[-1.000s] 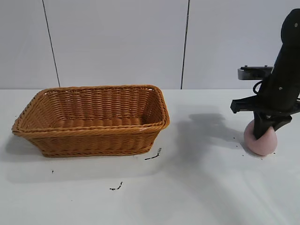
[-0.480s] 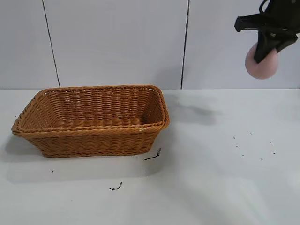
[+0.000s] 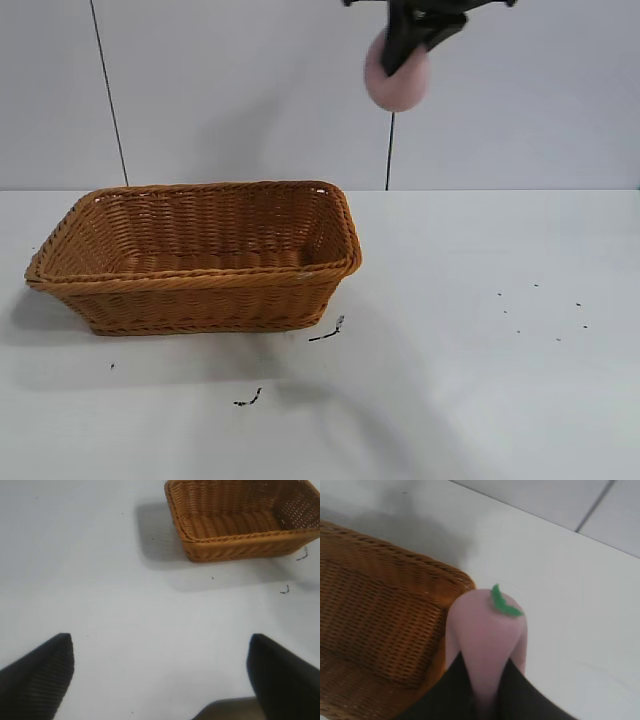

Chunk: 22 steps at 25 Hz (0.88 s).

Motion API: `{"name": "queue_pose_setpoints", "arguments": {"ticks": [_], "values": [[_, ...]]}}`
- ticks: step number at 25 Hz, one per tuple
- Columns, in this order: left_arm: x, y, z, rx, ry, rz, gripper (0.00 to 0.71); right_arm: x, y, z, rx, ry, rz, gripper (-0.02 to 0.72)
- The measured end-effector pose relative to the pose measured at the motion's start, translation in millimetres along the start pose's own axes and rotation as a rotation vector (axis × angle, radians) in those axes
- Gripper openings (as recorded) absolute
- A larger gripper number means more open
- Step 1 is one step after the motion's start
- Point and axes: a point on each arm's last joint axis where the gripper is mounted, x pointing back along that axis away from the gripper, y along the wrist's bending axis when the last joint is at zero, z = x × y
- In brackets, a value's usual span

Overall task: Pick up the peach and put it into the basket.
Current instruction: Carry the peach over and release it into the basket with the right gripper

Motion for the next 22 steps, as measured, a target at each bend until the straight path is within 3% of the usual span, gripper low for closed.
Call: {"name": "queue_pose_setpoints", "arguments": {"ticks": [6,8,10,13,15,17,22], "values": [[0.0,0.0,0.0,0.0,0.0,0.0,0.692,-73.0,8.5,23.6,0.026,0.088,-0.007,0.026],[0.0,0.0,0.0,0.0,0.0,0.0,0.692,-85.7,8.6,30.0,0.028,0.113,-0.006,0.062],[0.0,0.0,0.0,0.0,0.0,0.0,0.692,-90.4,8.6,31.9,0.028,0.116,-0.007,0.157],[0.0,0.0,0.0,0.0,0.0,0.0,0.692,-89.6,8.5,30.0,0.029,0.1,-0.005,0.468],[0.0,0.0,0.0,0.0,0.0,0.0,0.692,-85.0,8.4,27.5,0.029,0.09,-0.004,0.608],[0.0,0.0,0.0,0.0,0.0,0.0,0.692,-78.7,8.2,24.7,0.03,0.084,-0.004,0.664],[0.0,0.0,0.0,0.0,0.0,0.0,0.692,-41.9,6.9,5.0,0.032,0.051,0.003,0.689]]}}
